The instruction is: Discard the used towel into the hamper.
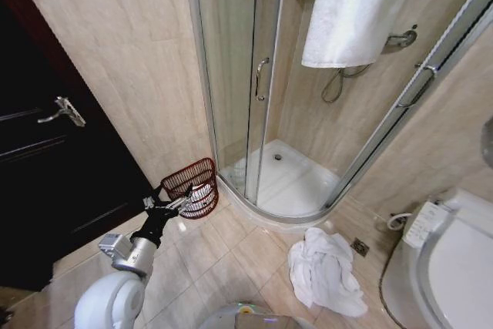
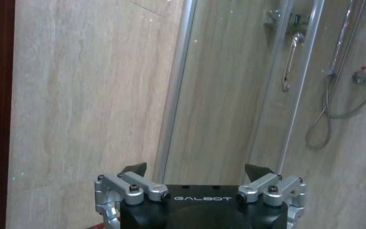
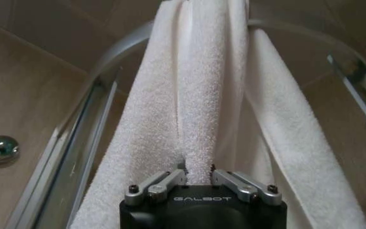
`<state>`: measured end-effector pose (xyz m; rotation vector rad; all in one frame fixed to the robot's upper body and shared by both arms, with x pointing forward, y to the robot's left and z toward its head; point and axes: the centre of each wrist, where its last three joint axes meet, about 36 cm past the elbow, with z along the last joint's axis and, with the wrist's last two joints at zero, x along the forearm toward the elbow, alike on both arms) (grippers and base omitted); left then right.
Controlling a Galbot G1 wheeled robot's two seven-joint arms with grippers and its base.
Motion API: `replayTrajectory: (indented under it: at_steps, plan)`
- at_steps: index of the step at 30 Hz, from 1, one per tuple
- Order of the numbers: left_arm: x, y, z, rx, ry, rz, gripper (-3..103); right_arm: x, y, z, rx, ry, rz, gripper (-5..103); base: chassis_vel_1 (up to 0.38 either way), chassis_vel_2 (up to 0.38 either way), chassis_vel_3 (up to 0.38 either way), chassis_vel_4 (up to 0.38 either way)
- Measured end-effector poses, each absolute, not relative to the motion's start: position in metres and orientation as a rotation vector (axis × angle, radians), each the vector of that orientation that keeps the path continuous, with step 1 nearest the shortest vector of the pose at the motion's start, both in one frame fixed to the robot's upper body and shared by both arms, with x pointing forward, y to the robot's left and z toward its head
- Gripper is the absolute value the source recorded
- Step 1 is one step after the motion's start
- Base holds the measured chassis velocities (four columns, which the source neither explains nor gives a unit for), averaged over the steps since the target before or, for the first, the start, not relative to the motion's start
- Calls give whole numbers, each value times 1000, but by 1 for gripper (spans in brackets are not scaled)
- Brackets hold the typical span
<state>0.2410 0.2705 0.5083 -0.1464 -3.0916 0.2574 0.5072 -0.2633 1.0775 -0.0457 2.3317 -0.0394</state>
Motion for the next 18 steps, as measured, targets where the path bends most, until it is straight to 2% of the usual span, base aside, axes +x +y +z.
replayTrajectory:
  at_steps: [7,18]
  plan:
    - [241,270,508,-147,-3092,257,100,491,-290,1038,-10,2245,-228,7,0,0,0,0]
    - [241,271,508,-146,-3092,257,100,457,-318,986,-66,2261,-288,7,0,0,0,0]
